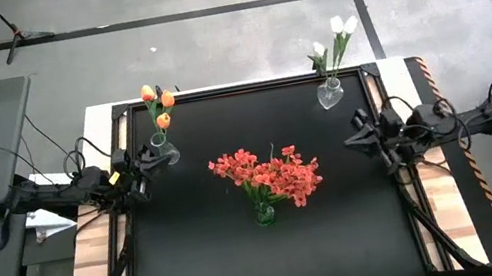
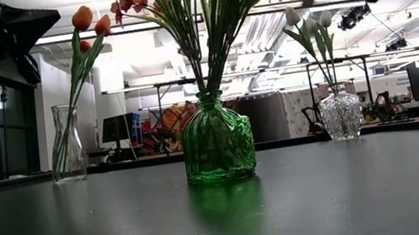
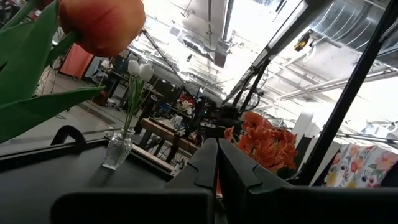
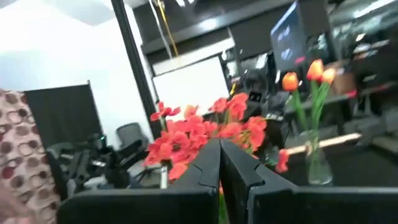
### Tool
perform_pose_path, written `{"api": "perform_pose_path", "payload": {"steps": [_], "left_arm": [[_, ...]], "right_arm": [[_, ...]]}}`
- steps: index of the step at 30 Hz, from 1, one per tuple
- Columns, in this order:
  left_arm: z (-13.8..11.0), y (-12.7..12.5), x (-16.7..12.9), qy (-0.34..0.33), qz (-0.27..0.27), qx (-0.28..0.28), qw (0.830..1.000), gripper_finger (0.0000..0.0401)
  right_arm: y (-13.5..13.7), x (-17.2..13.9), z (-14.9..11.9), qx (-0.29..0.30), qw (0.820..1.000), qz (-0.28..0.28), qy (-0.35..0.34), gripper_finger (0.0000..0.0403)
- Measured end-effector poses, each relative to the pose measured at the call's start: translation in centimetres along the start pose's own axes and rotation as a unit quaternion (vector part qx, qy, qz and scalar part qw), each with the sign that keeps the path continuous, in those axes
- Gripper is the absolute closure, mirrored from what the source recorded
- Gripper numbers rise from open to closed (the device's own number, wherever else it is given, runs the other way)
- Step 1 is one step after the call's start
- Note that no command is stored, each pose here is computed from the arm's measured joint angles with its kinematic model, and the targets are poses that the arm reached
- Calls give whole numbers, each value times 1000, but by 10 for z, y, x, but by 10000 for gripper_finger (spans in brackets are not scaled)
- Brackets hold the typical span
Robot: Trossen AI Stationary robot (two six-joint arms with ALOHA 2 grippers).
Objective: Sort flowers into vase by color
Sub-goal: Return to Home Position
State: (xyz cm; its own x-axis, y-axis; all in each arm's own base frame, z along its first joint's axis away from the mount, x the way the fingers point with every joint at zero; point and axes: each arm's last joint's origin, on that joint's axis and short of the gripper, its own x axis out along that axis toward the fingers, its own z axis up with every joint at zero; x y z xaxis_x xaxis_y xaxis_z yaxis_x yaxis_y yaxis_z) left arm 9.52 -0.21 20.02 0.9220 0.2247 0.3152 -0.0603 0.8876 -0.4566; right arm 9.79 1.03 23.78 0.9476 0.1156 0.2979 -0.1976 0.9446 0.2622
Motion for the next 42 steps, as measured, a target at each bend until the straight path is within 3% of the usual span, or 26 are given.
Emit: {"api": "perform_pose_path", "payload": {"steps": [7, 18, 22, 26, 34, 42], "left_arm": [[0, 0, 0, 0, 0, 0, 1000, 401], [-2, 1, 0, 11, 3, 4, 1000, 401], [-2, 1, 0, 11, 3, 4, 1000, 401], [-2, 1, 0, 11, 3, 4, 1000, 401], [-2, 1, 0, 11, 4, 4, 1000, 401], [-2, 1, 0, 12, 4, 5, 1000, 401]], "right_arm": [[-6, -19, -5, -26, 999, -11, -15, 403], [-14, -18, -34, -25, 1000, -5, -12, 403], [-14, -18, -32, -64, 998, -4, -26, 403], [-16, -18, -38, -43, 999, -23, 3, 403], [-24, -22, -62, -29, 989, -59, 132, 403], [-24, -21, -64, -29, 987, -63, 143, 403]]}}
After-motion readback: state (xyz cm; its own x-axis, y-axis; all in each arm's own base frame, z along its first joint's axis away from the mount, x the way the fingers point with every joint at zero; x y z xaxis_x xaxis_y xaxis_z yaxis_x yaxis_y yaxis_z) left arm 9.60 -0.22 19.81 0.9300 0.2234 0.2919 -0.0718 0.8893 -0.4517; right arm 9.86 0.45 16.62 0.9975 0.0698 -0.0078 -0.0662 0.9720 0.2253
